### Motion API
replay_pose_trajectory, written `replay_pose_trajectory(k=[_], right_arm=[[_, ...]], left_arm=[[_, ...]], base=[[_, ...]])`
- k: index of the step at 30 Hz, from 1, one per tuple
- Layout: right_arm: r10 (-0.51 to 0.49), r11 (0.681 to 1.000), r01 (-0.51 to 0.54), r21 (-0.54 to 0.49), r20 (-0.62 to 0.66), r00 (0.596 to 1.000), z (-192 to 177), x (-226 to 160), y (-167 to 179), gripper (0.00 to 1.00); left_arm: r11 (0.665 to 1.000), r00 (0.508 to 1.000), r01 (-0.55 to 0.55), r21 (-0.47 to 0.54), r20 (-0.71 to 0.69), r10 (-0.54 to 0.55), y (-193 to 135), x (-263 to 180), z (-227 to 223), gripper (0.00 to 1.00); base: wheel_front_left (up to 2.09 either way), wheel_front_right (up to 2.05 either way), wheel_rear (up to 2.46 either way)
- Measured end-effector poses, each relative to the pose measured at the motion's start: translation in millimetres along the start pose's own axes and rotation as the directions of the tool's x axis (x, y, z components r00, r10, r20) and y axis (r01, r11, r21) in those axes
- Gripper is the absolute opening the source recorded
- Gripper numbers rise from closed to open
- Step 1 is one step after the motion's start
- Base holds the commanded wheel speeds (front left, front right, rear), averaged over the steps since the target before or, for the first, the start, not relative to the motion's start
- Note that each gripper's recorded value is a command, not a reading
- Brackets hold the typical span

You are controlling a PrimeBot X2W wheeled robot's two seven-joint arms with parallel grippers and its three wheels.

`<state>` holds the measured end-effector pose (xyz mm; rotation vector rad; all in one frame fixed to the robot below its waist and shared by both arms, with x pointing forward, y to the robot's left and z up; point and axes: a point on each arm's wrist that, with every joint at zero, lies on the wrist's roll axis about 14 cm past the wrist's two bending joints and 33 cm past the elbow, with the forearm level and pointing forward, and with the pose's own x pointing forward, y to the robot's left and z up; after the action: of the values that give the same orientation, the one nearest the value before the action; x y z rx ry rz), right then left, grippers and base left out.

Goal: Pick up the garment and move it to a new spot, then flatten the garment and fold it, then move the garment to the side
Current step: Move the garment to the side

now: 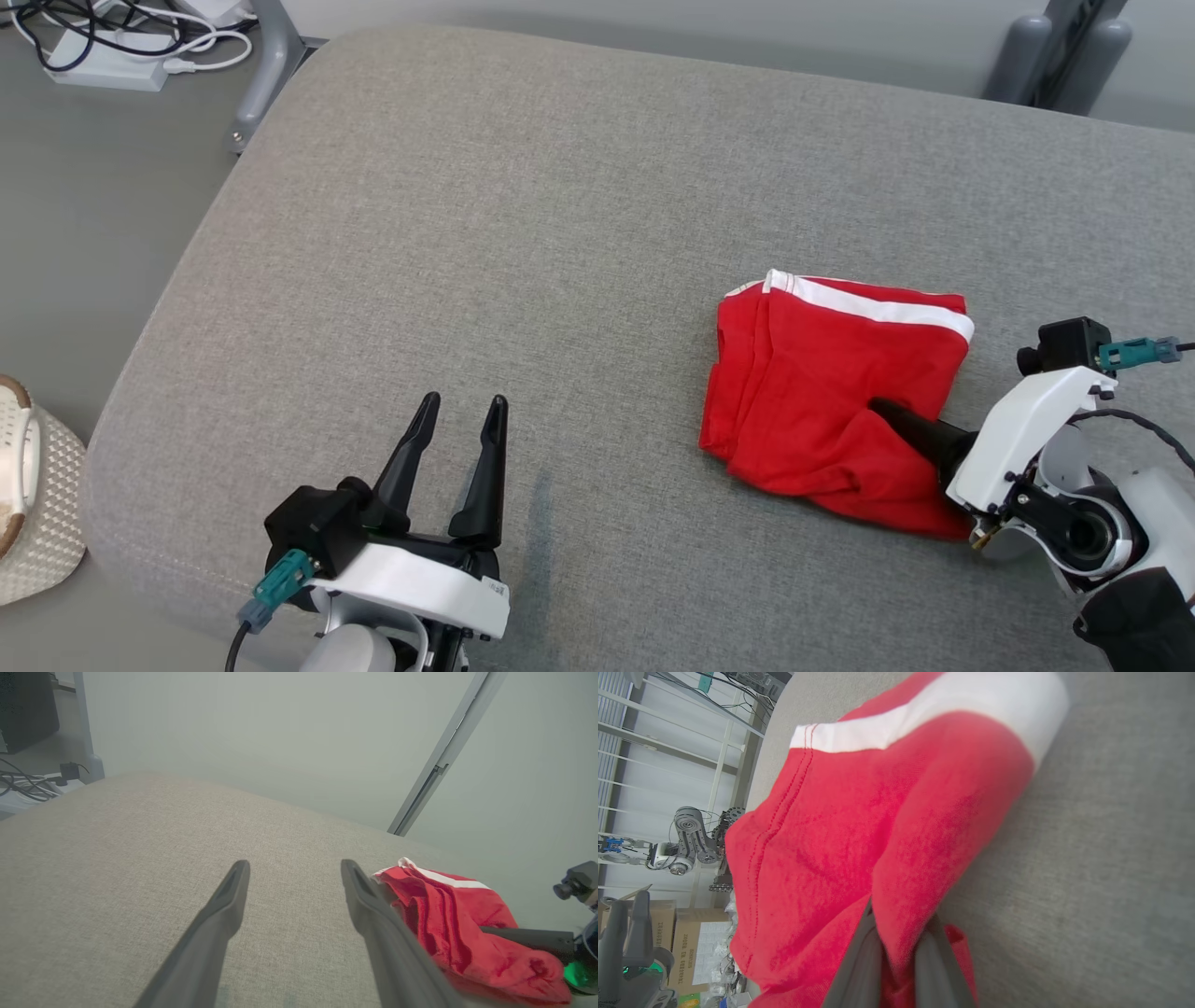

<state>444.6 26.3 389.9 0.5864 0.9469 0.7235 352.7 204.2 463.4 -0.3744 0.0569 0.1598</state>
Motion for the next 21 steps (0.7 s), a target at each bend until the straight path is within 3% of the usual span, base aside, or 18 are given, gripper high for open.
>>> replay_pose_trajectory(k=[6,10,14,21], right_arm=[[-0.006,0.994,0.015,-0.109,0.079,0.997,10,-12,5,0.0],[-0.012,0.964,0.039,-0.263,0.106,0.994,13,-27,9,0.0],[-0.053,0.893,0.106,-0.437,0.131,0.99,18,-52,0,0.0],[-0.114,0.727,0.229,-0.647,0.216,0.97,45,-111,-14,0.0]], left_arm=[[1.0,1.0,0.027,0.001,0.008,-0.027,-8,2,2,1.0],[0.998,0.998,0.059,0.0,-0.002,-0.059,-16,4,-2,1.0],[0.992,0.992,0.127,0.004,-0.023,-0.127,-35,8,-10,1.0],[0.961,0.96,0.276,-0.002,-0.05,-0.276,-82,21,-21,1.0]], base=[[0.0,0.0,0.0],[0.0,0.0,0.0],[0.0,0.0,0.0],[0.0,0.0,0.0]])
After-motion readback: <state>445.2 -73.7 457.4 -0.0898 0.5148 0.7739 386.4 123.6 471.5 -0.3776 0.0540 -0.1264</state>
